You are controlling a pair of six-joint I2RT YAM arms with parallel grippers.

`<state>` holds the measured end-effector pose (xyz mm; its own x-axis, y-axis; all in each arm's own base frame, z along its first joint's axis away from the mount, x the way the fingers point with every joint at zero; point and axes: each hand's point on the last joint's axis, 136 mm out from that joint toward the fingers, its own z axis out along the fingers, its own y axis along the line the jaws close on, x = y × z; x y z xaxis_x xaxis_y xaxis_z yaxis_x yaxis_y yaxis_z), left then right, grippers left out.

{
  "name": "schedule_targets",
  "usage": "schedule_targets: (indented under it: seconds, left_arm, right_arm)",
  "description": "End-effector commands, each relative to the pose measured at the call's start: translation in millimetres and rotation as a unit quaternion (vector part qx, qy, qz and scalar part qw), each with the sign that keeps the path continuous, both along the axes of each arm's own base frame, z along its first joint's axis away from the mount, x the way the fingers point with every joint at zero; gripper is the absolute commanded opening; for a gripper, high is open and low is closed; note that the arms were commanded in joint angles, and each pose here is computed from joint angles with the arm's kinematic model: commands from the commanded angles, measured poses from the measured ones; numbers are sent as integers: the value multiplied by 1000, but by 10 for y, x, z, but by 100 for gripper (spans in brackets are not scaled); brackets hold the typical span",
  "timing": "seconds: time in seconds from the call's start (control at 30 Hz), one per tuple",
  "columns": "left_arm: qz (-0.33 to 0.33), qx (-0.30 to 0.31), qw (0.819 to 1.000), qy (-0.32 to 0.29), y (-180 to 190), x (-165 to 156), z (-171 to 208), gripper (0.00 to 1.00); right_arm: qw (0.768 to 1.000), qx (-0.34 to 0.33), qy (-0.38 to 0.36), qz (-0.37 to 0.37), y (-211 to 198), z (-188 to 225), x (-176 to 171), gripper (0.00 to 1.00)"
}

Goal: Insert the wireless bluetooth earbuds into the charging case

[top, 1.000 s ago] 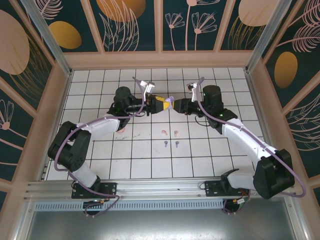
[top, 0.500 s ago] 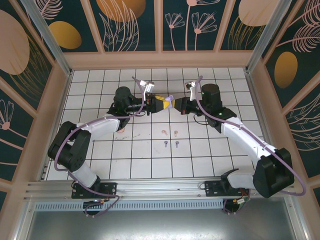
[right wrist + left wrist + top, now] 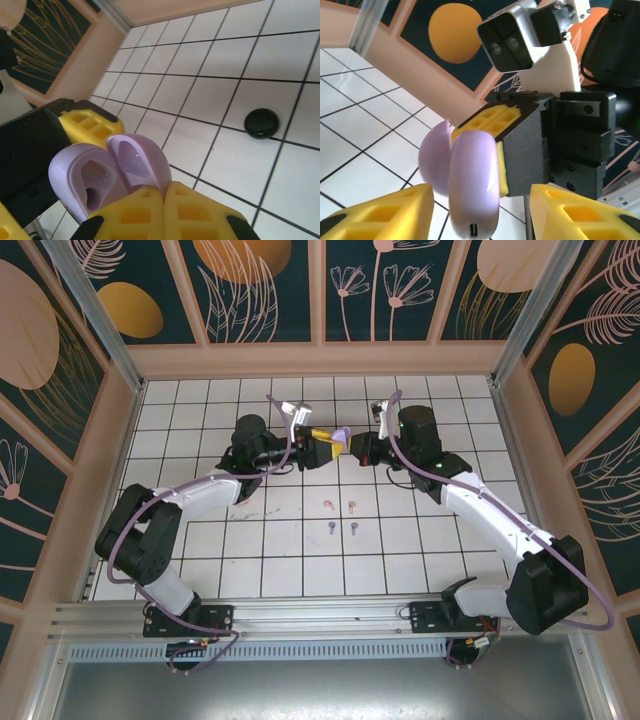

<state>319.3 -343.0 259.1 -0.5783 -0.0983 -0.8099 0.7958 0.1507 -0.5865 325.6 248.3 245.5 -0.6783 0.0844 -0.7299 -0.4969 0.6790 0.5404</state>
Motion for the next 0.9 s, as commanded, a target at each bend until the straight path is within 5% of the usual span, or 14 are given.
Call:
schedule_targets:
  seconds: [0.0, 0.57, 0.87]
  left_arm:
    - [22, 18, 999, -46, 51, 15, 199, 58]
    - [-45, 205, 974, -81, 197, 15, 69, 67]
    - [-98, 248, 962, -51, 185, -36, -110, 65]
  right_arm:
    - [999, -32, -22, -20, -81, 100, 60, 0]
    - [967, -234, -97, 14, -331, 28, 125, 0]
    - [963, -247, -104, 45, -201, 14, 83, 0]
